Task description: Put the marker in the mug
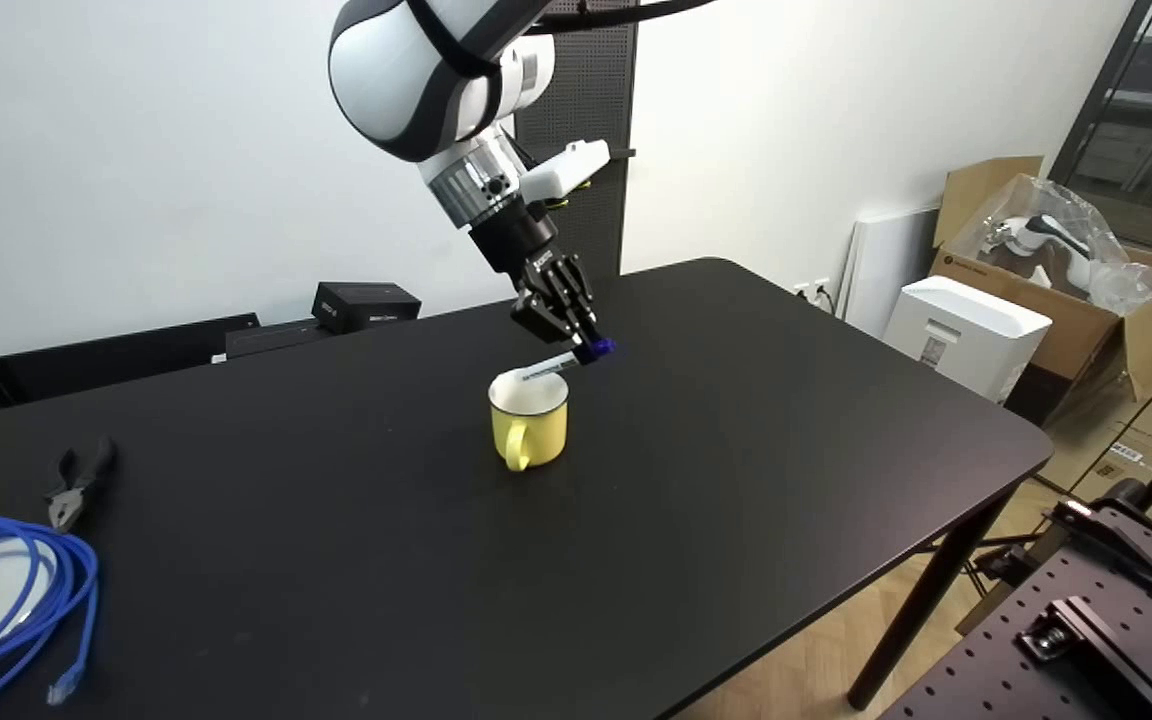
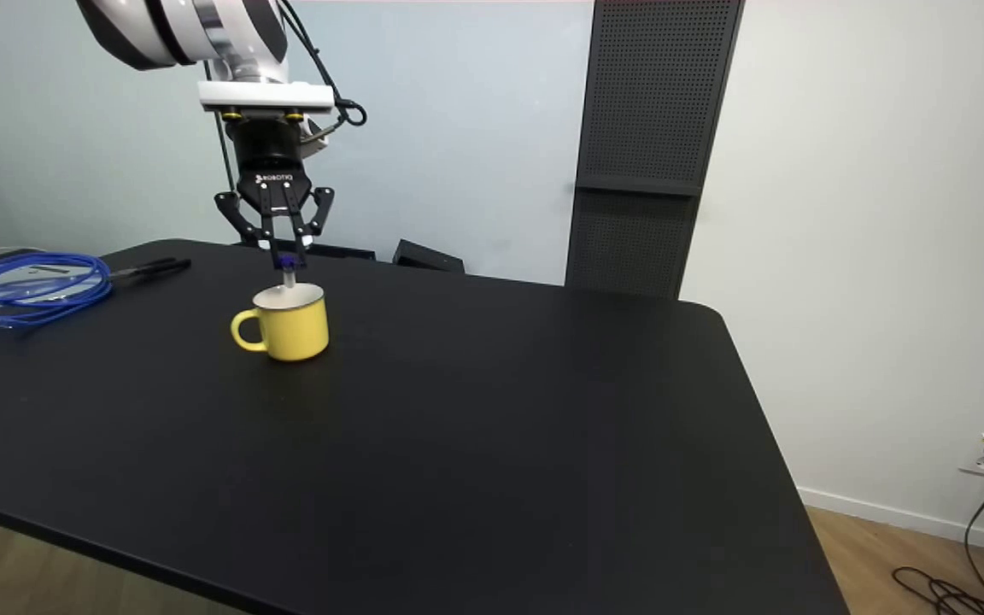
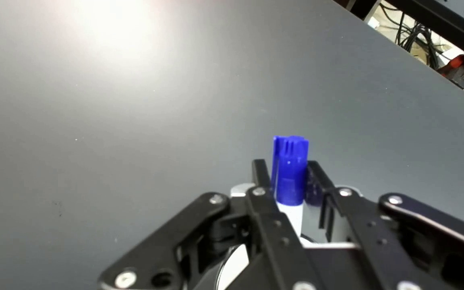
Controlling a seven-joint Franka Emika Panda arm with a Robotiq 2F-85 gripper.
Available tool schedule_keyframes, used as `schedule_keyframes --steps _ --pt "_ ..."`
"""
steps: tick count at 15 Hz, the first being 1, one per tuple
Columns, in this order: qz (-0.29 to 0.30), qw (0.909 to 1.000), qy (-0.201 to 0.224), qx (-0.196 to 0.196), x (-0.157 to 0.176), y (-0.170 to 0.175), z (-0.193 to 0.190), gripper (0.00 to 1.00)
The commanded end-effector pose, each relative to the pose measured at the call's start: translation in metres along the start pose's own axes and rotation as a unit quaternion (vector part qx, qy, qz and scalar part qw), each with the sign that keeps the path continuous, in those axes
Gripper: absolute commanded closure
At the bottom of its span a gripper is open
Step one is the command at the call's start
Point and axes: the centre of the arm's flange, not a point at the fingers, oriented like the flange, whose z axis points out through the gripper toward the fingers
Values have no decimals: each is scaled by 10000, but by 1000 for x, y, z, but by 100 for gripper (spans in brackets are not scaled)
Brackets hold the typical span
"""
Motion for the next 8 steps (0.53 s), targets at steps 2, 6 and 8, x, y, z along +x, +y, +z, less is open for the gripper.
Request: schedule_keyframes --steps 2,6,8 --pt "-6 10000 -70 -35 17 5 -9 33" --pt "-35 10000 -62 -32 22 4 -7 7" --pt "-75 9999 71 -58 16 -1 -10 0"
